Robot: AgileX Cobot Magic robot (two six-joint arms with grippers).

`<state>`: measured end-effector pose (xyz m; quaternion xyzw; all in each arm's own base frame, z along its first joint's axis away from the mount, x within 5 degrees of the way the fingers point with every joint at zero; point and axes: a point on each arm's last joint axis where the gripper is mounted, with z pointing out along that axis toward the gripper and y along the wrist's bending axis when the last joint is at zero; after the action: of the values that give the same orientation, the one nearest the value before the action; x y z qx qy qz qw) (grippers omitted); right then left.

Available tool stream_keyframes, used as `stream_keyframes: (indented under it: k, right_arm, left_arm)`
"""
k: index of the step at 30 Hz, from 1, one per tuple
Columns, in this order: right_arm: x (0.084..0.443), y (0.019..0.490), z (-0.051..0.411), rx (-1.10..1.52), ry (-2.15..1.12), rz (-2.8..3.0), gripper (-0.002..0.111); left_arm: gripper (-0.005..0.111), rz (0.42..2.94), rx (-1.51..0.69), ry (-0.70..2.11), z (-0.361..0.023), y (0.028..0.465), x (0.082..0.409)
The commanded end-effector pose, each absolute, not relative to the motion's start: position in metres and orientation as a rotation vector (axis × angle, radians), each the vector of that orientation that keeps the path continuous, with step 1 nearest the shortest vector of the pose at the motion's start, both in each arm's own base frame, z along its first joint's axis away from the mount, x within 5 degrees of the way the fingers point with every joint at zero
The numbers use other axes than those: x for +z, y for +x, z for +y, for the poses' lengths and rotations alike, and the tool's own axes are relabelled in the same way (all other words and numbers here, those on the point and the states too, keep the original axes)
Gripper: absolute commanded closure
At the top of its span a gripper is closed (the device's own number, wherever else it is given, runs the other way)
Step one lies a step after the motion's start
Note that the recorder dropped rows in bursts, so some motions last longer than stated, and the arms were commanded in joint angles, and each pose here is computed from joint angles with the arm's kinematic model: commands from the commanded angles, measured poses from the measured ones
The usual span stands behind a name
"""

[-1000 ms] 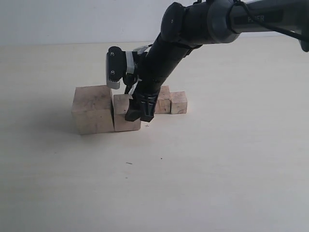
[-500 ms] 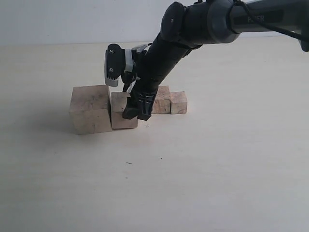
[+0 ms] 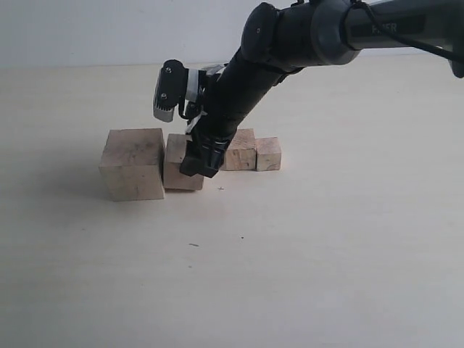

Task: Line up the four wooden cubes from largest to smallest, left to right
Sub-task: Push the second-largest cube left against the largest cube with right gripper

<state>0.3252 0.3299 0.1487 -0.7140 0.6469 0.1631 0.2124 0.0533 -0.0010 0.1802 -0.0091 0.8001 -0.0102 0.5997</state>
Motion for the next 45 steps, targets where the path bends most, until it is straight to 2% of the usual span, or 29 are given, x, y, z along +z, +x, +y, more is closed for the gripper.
stream_keyframes:
  k: [1,15,18,19,21,23,35,40,45]
  right_arm:
    - [0.1503,0.3257,0.3304,0.481,-1.919,1.855,0.108]
    - [0.1497,0.3226,0.3295,0.477,-2.028,1.757,0.107]
    - [0.1513,0.3215,0.3321,0.528,-1.983,1.777,0.088]
    - [0.1513,0.3215,0.3322,0.530,-1.982,1.777,0.075]
    - [0.1514,0.3221,0.3323,0.523,-1.978,1.775,0.058]
    - [0.1514,0.3223,0.3323,0.520,-1.976,1.775,0.050]
    - [0.1517,0.3237,0.3327,0.509,-1.962,1.773,0.046]
    - [0.1521,0.3249,0.3333,0.519,-1.905,1.826,0.028]
    - [0.1524,0.3260,0.3336,0.511,-1.893,1.826,0.026]
  left_arm:
    - [0.107,1.836,-0.034,-0.020,-0.0014,0.0533,0.1814]
    - [0.107,1.836,-0.034,-0.020,-0.0014,0.0533,0.1814]
    - [0.107,1.836,-0.034,-0.020,-0.0014,0.0533,0.1814]
    - [0.107,1.836,-0.034,-0.020,-0.0014,0.0533,0.1814]
    - [0.107,1.836,-0.034,-0.020,-0.0014,0.0533,0.1814]
    - [0.107,1.836,-0.034,-0.020,-0.0014,0.0533,0.1814]
    - [0.107,1.836,-0.034,-0.020,-0.0014,0.0533,0.1814]
    - [0.107,1.836,-0.034,-0.020,-0.0014,0.0533,0.1814]
    - [0.107,1.836,-0.034,-0.020,-0.0014,0.0533,0.1814]
